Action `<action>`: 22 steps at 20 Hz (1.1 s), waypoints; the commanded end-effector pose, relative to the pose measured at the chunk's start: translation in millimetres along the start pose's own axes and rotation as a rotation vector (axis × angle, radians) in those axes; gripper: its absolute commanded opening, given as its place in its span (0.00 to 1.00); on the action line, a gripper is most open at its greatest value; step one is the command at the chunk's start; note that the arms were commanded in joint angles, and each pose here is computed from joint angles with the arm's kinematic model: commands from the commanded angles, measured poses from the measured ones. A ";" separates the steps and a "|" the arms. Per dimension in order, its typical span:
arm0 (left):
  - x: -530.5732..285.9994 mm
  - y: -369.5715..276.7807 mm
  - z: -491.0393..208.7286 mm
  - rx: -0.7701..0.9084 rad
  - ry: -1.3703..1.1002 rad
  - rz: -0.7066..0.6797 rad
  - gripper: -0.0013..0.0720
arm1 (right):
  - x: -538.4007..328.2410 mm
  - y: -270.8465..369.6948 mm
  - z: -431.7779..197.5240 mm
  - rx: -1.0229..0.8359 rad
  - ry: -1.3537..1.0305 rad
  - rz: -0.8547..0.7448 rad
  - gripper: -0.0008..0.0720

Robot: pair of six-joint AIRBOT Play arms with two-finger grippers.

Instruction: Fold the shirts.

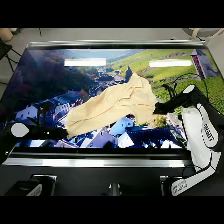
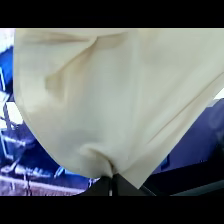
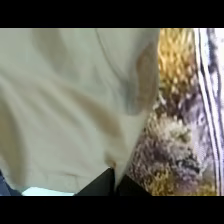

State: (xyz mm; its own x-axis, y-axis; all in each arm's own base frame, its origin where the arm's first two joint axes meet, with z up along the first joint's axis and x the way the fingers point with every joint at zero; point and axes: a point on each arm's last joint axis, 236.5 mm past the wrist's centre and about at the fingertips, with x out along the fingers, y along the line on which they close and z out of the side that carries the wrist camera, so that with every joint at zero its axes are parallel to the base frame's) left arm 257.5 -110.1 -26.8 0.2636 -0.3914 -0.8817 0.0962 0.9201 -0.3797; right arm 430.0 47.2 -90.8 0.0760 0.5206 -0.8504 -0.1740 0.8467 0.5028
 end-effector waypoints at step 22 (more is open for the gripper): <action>-481.5 -123.6 145.3 0.301 -1.162 0.186 0.05 | -626.3 326.3 -107.1 -0.727 -1.556 -1.016 0.03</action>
State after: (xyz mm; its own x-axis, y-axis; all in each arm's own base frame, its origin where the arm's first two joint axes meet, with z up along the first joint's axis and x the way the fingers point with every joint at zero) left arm 236.6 -39.1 525.4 0.9832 -0.1664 0.0748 0.1708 0.9837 -0.0557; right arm 195.4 -2.5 606.1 0.9229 -0.0273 0.3842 0.2144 0.8651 -0.4534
